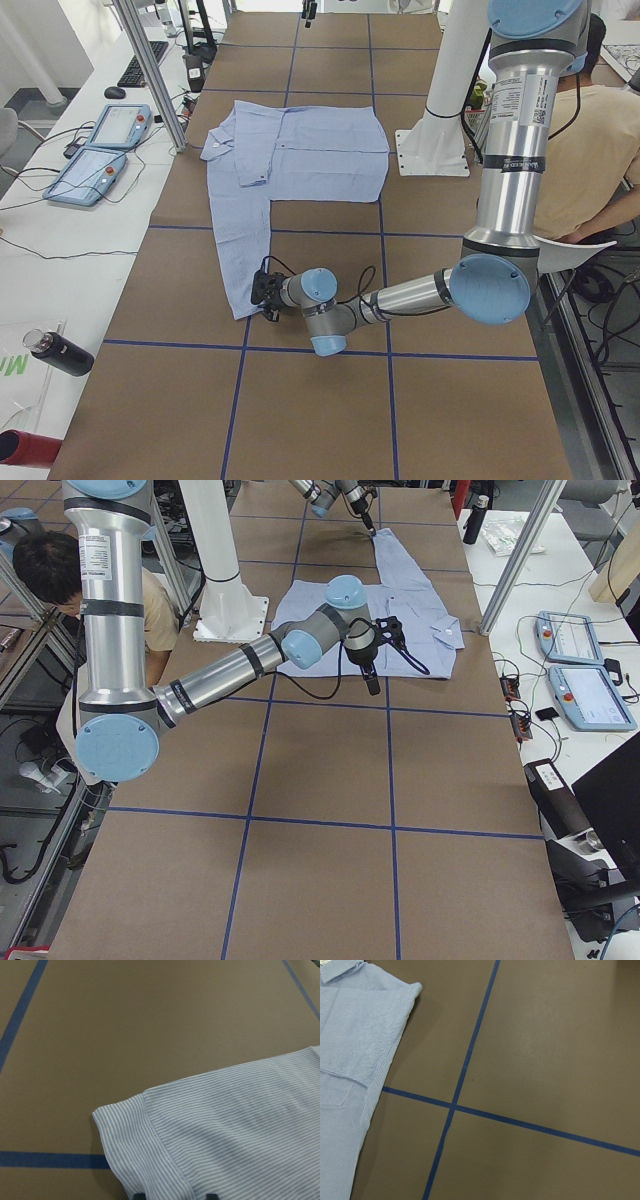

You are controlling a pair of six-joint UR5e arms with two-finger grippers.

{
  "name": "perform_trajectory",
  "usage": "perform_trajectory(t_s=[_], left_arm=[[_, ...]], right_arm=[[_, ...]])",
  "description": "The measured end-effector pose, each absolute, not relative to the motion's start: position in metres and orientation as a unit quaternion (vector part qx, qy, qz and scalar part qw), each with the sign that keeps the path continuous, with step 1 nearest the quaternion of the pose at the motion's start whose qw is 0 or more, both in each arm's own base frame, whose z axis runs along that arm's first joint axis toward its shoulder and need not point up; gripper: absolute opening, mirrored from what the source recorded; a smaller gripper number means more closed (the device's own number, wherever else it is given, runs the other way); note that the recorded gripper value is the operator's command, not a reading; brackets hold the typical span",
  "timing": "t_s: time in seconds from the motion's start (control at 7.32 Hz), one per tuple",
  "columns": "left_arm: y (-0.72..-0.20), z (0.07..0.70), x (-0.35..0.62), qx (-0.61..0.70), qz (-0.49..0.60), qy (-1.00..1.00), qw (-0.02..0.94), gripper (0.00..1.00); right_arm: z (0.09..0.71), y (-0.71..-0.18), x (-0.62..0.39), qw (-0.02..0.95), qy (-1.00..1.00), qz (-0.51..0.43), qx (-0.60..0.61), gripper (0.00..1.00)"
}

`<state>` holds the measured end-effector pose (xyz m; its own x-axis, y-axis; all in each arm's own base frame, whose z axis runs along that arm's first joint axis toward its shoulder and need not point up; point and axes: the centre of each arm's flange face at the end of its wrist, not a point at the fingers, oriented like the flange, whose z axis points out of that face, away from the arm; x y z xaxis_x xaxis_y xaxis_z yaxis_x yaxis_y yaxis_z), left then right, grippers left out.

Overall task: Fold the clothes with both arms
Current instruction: 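Lower the left gripper to the cuff of the sleeve nearest it and grasp, then lift the cuff with the left gripper and carry it across the shirt front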

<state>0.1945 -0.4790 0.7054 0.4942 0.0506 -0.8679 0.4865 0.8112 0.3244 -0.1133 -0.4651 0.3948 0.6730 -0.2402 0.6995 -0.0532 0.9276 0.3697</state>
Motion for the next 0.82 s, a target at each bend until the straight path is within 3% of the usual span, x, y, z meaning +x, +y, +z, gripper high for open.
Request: perform_trajectory(t_s=[0.82], left_arm=[[-0.49, 0.643, 0.205, 0.242, -0.088, 0.53, 0.808, 0.0]], right_arm=[[0.394, -0.466, -0.114, 0.896, -0.401, -0.048, 0.182, 1.0]])
